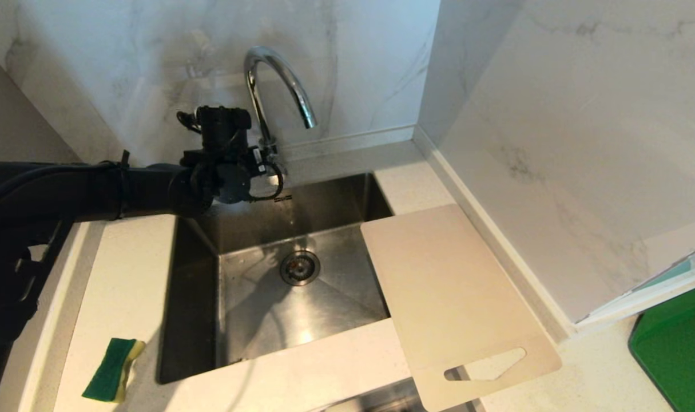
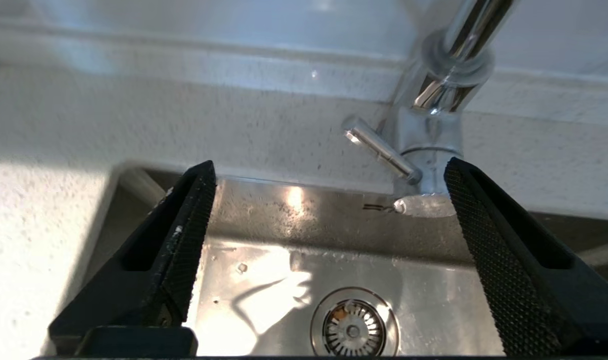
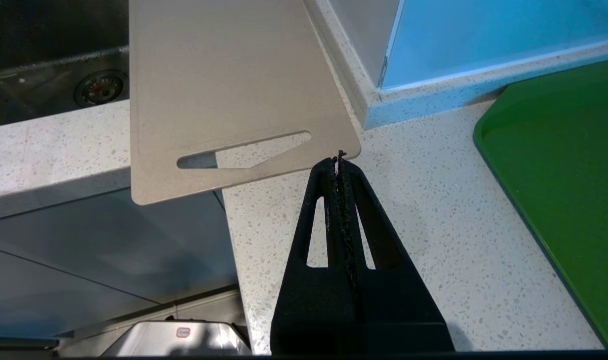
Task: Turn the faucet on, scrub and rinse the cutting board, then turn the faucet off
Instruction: Turn on the tap
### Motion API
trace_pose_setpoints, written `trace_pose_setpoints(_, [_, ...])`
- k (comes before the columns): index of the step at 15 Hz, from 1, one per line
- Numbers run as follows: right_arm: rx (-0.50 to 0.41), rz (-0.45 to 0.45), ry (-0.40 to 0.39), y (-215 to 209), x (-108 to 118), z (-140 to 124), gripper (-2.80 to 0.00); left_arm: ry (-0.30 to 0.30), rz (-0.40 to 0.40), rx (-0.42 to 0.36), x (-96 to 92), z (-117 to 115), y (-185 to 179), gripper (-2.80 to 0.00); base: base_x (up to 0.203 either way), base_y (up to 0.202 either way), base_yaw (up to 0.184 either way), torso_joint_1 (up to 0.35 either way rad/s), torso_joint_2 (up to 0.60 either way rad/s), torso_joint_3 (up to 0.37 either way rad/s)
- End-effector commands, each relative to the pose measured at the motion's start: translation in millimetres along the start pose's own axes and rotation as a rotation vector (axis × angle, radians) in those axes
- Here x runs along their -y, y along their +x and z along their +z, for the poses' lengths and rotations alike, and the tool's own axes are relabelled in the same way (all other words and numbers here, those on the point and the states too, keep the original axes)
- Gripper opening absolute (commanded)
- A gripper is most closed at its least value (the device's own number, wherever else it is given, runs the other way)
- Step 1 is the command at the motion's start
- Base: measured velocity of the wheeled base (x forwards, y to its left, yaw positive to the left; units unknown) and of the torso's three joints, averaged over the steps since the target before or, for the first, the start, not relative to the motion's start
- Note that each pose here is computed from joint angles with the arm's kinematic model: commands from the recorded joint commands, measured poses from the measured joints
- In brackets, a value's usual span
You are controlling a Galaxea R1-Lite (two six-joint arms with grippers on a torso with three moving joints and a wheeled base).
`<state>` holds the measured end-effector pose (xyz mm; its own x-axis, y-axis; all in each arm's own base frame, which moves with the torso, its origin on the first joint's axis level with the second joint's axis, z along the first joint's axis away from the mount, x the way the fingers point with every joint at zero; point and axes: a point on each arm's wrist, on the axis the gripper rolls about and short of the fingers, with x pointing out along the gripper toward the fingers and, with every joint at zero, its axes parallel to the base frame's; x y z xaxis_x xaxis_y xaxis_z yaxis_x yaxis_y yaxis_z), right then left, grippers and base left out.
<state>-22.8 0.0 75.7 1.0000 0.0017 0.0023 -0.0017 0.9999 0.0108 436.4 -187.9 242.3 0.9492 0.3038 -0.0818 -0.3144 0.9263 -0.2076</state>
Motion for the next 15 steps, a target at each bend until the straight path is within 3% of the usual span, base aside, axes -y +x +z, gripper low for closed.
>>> trace_pose_setpoints(1, [0.001, 0.001, 0.0, 0.0, 0.0, 0.1, -2.8, -0.004, 0.037, 0.013, 2.9, -15.1, 9.3, 0.0, 0.0, 0.0, 0.0, 0.0, 0.0, 0.0])
trace_pose_setpoints(4, [0.0, 0.001, 0.0, 0.0, 0.0, 0.0, -2.8, -0.041, 0.107, 0.07, -6.6, -23.0, 29.0, 0.0, 0.0, 0.0, 0.0, 0.0, 0.0, 0.0])
trace_pose_setpoints(15, [0.0, 0.001, 0.0, 0.0, 0.0, 0.0, -2.8, -0.065, 0.128, 0.091, -22.9, -37.6, 55.2, 0.0, 0.0, 0.0, 0.0, 0.0, 0.0, 0.0])
